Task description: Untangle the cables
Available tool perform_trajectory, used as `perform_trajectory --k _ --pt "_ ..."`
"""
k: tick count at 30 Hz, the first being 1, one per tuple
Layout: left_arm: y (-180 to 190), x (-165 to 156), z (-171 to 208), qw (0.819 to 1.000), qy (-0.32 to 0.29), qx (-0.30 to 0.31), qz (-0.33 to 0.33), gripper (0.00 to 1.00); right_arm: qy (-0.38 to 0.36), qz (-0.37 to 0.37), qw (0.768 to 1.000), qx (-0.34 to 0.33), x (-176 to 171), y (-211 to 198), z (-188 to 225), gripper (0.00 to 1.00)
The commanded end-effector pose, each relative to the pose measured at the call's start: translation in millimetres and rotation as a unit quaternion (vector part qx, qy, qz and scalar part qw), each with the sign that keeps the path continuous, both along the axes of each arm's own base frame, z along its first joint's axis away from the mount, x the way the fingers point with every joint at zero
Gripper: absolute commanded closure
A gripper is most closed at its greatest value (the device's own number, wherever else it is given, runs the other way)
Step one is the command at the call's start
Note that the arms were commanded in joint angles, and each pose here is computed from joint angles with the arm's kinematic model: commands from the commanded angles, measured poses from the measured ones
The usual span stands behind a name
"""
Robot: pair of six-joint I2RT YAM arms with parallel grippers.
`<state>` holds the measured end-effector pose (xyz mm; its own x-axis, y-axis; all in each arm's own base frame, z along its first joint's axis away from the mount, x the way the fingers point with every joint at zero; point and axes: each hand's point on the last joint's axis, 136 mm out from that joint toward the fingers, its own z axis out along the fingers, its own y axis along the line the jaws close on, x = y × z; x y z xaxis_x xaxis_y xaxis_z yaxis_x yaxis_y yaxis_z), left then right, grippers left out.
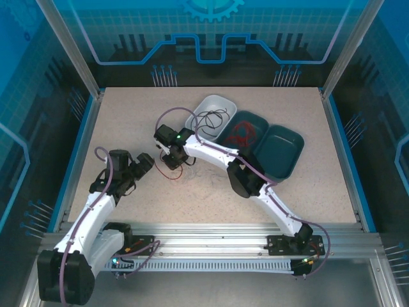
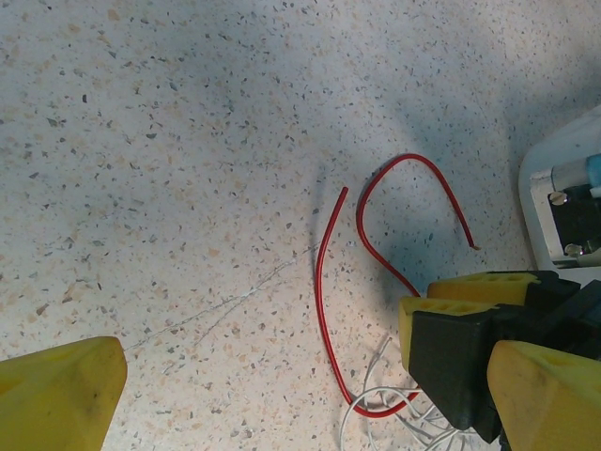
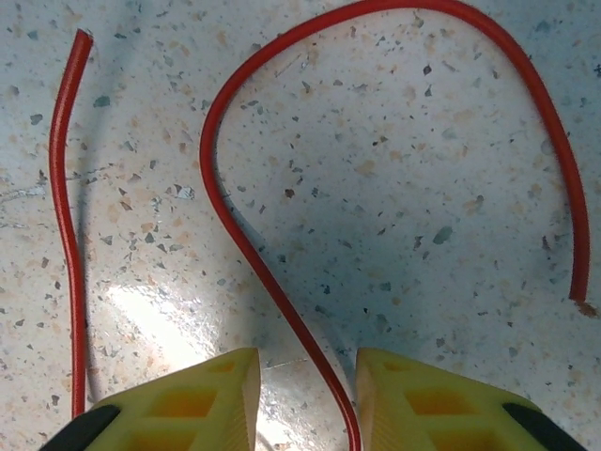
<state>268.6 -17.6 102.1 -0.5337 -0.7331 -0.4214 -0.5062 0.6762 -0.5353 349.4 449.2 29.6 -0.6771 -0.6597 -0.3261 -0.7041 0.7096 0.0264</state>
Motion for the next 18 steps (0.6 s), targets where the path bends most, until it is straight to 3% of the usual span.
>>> perform_trajectory --k 1,8,18 --pt "4 -1 -3 1.000 0.006 0.001 0.011 0.01 0.023 0.009 1.000 -0.014 -5 -4 -14 0.67" --pt "3 0 -5 1.000 0.008 -0.003 0.009 0.01 0.044 0.008 0.999 -0.016 -10 -6 -25 0.73" --pt "3 0 -7 1.000 0.010 -0.003 0.007 0.01 0.038 0.004 0.999 0.009 -5 0 -8 0.93"
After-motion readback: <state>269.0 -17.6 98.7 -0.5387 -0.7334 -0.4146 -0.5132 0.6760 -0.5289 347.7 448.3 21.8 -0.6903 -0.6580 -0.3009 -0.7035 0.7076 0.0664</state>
